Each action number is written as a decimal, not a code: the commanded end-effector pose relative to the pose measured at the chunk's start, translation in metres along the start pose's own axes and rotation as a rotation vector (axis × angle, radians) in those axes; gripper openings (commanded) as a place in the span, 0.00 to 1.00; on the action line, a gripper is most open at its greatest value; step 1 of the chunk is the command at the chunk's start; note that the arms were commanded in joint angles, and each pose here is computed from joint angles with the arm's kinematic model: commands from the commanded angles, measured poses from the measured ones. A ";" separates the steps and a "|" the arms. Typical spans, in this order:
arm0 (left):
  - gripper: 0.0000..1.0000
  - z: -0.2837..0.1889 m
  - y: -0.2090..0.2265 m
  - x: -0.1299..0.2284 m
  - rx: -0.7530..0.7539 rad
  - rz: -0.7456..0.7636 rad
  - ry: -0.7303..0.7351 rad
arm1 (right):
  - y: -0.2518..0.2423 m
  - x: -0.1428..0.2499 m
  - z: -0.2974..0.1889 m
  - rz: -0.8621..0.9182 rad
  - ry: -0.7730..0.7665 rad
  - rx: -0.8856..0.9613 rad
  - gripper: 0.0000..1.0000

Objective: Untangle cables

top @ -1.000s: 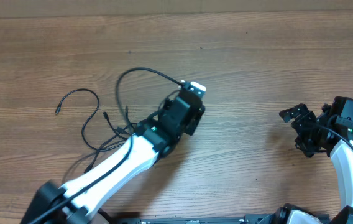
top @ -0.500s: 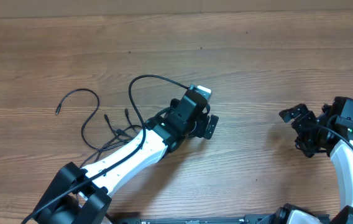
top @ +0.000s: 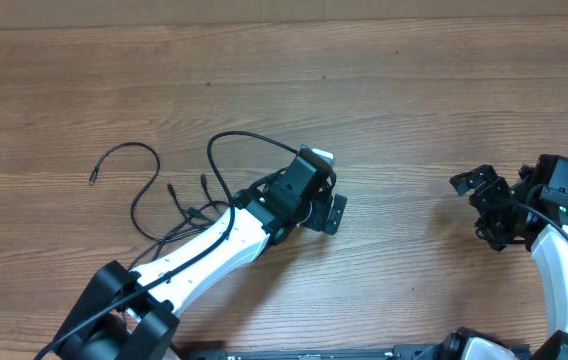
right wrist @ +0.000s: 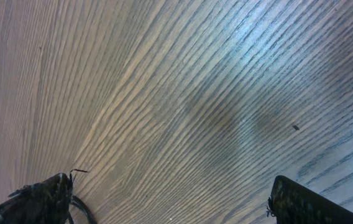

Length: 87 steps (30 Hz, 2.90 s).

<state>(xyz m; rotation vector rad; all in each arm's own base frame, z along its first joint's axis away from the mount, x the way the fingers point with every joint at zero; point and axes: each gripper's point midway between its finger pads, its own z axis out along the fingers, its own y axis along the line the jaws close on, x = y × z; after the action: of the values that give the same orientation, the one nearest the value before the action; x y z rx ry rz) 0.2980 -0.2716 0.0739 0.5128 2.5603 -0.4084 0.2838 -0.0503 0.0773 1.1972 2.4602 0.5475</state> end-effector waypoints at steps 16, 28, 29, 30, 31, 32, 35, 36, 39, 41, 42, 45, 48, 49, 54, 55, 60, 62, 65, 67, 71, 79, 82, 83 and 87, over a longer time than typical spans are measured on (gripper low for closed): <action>0.88 0.040 -0.012 0.042 0.035 0.214 0.150 | 0.003 -0.004 -0.001 -0.008 -0.010 -0.011 1.00; 0.40 0.042 -0.017 0.029 0.049 0.199 0.096 | 0.003 -0.004 -0.001 -0.008 -0.010 -0.011 1.00; 0.35 0.042 -0.018 0.029 0.050 0.199 0.095 | 0.003 -0.004 -0.001 -0.008 -0.010 -0.011 1.00; 0.32 0.042 -0.018 0.029 0.050 0.199 0.092 | 0.003 -0.004 -0.001 -0.008 -0.010 -0.011 1.00; 0.28 0.042 -0.018 0.028 0.050 0.199 0.090 | 0.003 -0.004 -0.001 -0.008 -0.010 -0.011 1.00; 0.22 0.042 -0.017 0.028 0.049 0.198 0.090 | 0.003 -0.004 -0.001 -0.008 -0.010 -0.011 1.00; 0.11 0.042 -0.018 0.028 0.049 0.198 0.089 | 0.003 -0.004 -0.001 -0.008 -0.010 -0.011 1.00; 0.08 0.042 -0.018 0.027 0.049 0.198 0.088 | 0.003 -0.004 -0.001 -0.008 -0.010 -0.011 1.00; 0.04 0.043 -0.018 0.027 0.049 0.198 0.083 | 0.003 -0.004 -0.001 -0.008 -0.010 -0.011 1.00; 0.04 0.043 -0.018 0.024 0.051 0.198 0.075 | 0.003 -0.004 -0.001 -0.008 -0.010 -0.011 1.00; 0.05 0.043 -0.018 0.024 0.052 0.197 0.074 | 0.003 -0.004 -0.001 -0.008 -0.010 -0.011 1.00; 0.04 0.041 -0.019 0.021 0.056 0.158 0.066 | 0.003 -0.004 -0.001 -0.008 -0.010 -0.011 1.00; 0.04 0.027 -0.021 -0.001 0.065 0.069 0.013 | 0.003 -0.004 -0.001 -0.024 -0.010 -0.010 1.00; 0.04 0.018 -0.022 -0.014 0.074 0.035 -0.018 | 0.003 -0.004 -0.001 -0.035 -0.011 -0.009 1.00; 0.04 -0.074 -0.039 -0.094 0.213 -0.019 -0.228 | -0.001 -0.006 -0.001 -0.052 -0.020 0.014 1.00; 0.04 -0.093 -0.040 -0.105 0.224 -0.022 -0.266 | -0.001 -0.006 -0.001 -0.052 -0.020 0.013 1.00; 0.04 -0.186 -0.039 -0.143 0.259 -0.020 -0.464 | -0.001 -0.006 -0.001 -0.057 -0.022 0.012 1.00; 0.04 -0.223 -0.038 -0.151 0.274 -0.018 -0.550 | 0.000 -0.006 -0.001 -0.064 -0.021 0.011 0.99; 0.04 -0.268 -0.033 -0.155 0.280 -0.014 -0.656 | 0.000 -0.006 -0.001 -0.064 -0.021 0.011 0.97; 0.04 -0.296 -0.027 -0.154 0.267 -0.005 -0.725 | 0.002 -0.005 -0.001 -0.082 -0.016 -0.003 0.96; 0.04 -0.345 -0.006 -0.151 0.166 -0.001 -0.864 | 0.011 -0.001 -0.001 -0.120 0.005 -0.053 0.96; 0.04 -0.398 0.029 -0.141 -0.018 -0.060 -1.019 | 0.010 0.001 -0.001 -0.116 0.016 -0.048 0.96; 0.04 -0.406 0.037 -0.141 -0.072 -0.065 -1.048 | 0.010 0.001 -0.001 -0.116 0.016 -0.048 0.96; 0.04 -0.408 0.040 -0.142 -0.092 -0.064 -1.057 | 0.010 0.001 -0.001 -0.115 0.017 -0.049 0.96; 0.05 -0.421 0.061 -0.144 -0.233 -0.095 -1.107 | 0.013 0.004 -0.002 -0.143 0.029 -0.072 0.96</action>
<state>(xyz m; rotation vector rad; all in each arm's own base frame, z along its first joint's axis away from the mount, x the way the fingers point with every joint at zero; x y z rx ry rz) 0.2661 -0.1314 0.4716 0.1176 1.5761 -0.4543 0.2856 -0.0421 0.0803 1.0374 2.5051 0.5881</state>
